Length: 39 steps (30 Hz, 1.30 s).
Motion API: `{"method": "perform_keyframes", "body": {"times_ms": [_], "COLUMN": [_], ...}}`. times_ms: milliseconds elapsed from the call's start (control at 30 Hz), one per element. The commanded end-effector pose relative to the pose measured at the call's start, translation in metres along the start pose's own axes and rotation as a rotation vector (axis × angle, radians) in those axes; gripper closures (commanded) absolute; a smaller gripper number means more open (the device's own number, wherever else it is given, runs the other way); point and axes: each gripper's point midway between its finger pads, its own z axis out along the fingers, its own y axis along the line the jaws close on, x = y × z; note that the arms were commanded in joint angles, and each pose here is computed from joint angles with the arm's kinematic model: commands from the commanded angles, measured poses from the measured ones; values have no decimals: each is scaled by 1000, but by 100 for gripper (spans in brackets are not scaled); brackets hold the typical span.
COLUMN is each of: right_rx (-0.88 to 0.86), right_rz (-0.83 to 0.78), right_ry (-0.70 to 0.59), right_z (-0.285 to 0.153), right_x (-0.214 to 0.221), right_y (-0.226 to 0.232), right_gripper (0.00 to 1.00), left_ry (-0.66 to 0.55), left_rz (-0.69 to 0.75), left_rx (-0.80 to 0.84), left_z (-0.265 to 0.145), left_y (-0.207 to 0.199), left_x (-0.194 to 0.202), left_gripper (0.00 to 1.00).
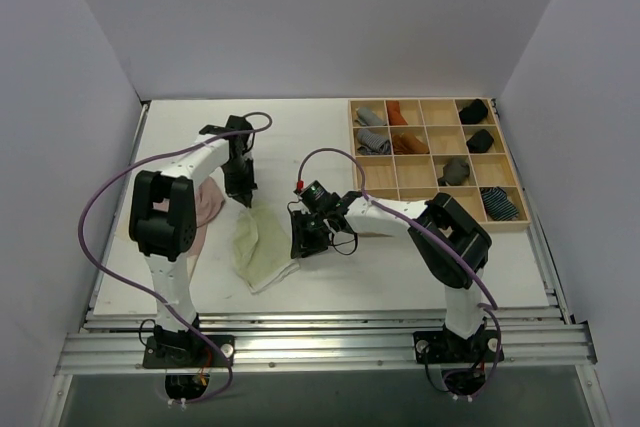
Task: Roll the underwear
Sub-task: Fold the underwear
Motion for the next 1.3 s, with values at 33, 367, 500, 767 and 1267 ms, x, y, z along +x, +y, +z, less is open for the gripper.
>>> {"method": "perform_keyframes", "body": {"times_ms": [33, 367, 500, 767, 1267], "right_rx": [84, 118, 107, 76, 218], "right_rz": [-3, -27, -46, -45, -39], "right_ry": [37, 41, 25, 34, 13], "right_z": [3, 0, -9, -7, -28], "right_x": [12, 13, 3, 10, -1], "right_y": [-24, -30, -19, -3, -60], "right_gripper": [70, 70, 70, 65, 77], "left_ry": [1, 8, 20, 58, 44], "left_rz": [30, 29, 42, 31, -34], "left_rx": [7, -44, -48, -44, 31], "left_z": [4, 15, 14, 22, 16], "left_y": [9, 35, 36, 37, 26], "left_x": [-12, -14, -15, -4, 6], "left_gripper": [91, 66, 61, 58, 59]}}
